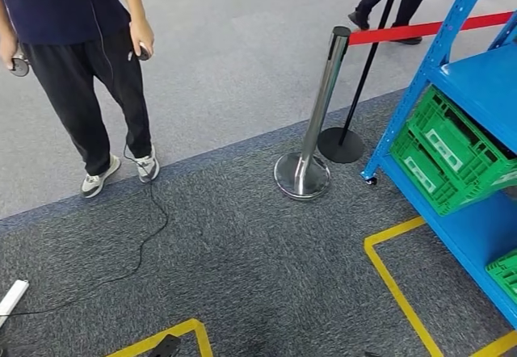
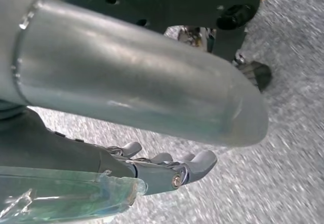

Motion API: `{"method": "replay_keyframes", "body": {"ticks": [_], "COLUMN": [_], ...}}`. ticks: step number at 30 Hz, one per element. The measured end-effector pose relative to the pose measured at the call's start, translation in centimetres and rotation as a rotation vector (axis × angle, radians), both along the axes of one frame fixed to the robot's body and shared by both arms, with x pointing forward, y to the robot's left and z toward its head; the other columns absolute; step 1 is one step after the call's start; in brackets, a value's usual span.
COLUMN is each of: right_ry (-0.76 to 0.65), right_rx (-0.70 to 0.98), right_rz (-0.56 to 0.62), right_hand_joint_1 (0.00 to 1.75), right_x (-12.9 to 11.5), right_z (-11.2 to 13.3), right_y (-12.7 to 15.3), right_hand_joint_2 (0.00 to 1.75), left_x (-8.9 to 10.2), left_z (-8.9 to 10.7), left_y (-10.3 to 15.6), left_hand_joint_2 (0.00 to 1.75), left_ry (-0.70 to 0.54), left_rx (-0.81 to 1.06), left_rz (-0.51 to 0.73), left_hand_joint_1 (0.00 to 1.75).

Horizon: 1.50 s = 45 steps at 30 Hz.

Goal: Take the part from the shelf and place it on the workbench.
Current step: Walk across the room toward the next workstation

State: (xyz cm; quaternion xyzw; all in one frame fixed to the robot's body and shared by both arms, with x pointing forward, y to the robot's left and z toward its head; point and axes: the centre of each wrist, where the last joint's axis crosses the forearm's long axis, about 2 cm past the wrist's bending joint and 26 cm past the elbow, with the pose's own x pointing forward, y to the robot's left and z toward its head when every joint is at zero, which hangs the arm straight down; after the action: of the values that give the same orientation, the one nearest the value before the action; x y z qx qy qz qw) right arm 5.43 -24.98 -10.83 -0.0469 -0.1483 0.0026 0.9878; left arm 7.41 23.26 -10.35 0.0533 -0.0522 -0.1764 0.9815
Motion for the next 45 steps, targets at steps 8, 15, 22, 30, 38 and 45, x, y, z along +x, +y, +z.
{"method": "replay_keyframes", "body": {"ticks": [8,15,22,30,38,45], "right_ry": [0.004,-0.014,-0.019,-0.018,-0.014,-0.025], "right_rx": [-0.004,-0.007,-0.007,-0.006,-0.005,-0.005], "right_rz": [0.018,0.033,0.034,0.034,0.035,0.034], "right_hand_joint_1": [0.00,0.00,0.00,0.00,0.00,0.00], "right_x": [0.0,1.0,1.3,1.2,1.0,1.3], "right_z": [0.0,0.2,0.2,0.2,0.2,0.2], "right_y": [0.0,0.1,0.1,0.1,0.1,0.1], "right_hand_joint_2": [0.00,0.00,0.00,0.00,0.00,0.00], "left_x": [-0.5,-0.6,0.0,-0.3,-0.7,-0.8], "left_z": [-0.1,-0.2,-0.1,-0.1,-0.2,-0.2], "left_y": [0.3,0.5,0.7,0.6,0.8,0.8], "left_hand_joint_2": [1.75,1.75,1.75,1.75,1.75,1.75], "left_ry": [0.017,0.035,0.023,0.030,0.038,0.031], "left_rx": [0.006,0.010,0.011,0.009,0.013,0.014], "left_rz": [0.020,0.046,0.053,0.058,0.062,0.055], "left_hand_joint_1": [0.00,0.00,0.00,0.00,0.00,0.00]}}
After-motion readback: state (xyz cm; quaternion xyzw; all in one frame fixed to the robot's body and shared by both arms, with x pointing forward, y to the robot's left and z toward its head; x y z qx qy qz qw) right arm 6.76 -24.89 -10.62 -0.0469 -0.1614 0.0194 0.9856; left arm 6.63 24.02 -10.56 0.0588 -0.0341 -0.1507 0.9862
